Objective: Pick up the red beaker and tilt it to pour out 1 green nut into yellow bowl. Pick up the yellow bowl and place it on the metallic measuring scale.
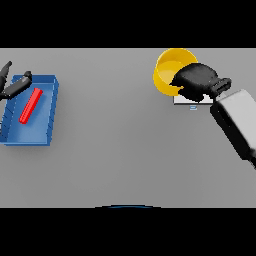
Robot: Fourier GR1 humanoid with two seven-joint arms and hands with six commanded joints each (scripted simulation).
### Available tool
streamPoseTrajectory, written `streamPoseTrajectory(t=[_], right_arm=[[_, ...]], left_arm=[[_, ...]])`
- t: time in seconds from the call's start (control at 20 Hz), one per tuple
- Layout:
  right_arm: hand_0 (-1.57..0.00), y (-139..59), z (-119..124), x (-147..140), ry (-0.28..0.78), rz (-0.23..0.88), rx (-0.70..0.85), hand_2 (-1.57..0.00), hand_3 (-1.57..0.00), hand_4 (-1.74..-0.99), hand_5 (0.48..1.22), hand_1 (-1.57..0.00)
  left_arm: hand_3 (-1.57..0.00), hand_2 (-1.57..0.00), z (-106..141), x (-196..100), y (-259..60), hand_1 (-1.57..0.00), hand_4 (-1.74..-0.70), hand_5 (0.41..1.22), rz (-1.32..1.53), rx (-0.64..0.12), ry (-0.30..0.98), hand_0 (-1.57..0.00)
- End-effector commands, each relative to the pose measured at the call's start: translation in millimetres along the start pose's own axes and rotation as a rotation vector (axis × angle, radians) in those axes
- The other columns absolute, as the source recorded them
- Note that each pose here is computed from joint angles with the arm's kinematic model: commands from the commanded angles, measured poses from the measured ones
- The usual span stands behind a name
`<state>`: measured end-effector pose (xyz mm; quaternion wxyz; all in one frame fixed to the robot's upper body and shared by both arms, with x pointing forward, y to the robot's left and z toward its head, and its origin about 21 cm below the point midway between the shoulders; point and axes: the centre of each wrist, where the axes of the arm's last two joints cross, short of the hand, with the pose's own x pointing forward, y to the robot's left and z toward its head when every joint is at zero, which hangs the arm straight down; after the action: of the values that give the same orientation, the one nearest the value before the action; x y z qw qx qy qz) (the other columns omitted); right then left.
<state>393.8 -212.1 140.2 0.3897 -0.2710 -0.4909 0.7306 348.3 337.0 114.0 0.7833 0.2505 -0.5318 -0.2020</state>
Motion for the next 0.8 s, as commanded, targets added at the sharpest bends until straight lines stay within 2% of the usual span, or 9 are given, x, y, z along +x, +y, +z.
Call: streamPoseTrajectory(t=[0.0,0.25,0.4,0.7,0.75], right_arm=[[-1.57,1.3,-2.2,-10.1,0.024,-0.004,-0.006,-1.55,-1.15,-1.741,1.221,-1.57],[-1.57,14.9,-6.7,-42.0,0.13,-0.046,-0.007,-1.53,-1.17,-1.741,1.221,-1.57],[-1.57,23.2,-11.5,-53.1,0.156,-0.077,-0.01,-1.5,-1.18,-1.741,1.221,-1.57],[-1.57,46.9,-16.9,-69.1,0.192,-0.128,0.019,-1.39,-1.36,-1.741,1.221,-1.57],[-1.57,46.2,-17.2,-70.6,0.197,-0.137,0.019,-1.39,-1.37,-1.741,1.221,-1.57]], left_arm=[[0.0,0.0,-0.6,0.7,-0.2,0.0,-0.85,0.746,0.001,0.003,0.006,0.0],[0.0,0.0,5.6,2.4,2.1,0.0,-0.86,0.762,0.008,0.002,0.031,0.0],[0.0,0.0,4.0,3.0,-0.3,0.0,-0.86,0.779,0.002,0.009,0.045,0.0],[0.0,0.0,1.4,5.2,-1.2,0.0,-0.86,0.807,-0.015,0.006,0.051,0.0],[0.0,0.0,2.1,4.7,-3.3,0.0,-0.86,0.809,-0.017,0.002,0.058,0.0]])
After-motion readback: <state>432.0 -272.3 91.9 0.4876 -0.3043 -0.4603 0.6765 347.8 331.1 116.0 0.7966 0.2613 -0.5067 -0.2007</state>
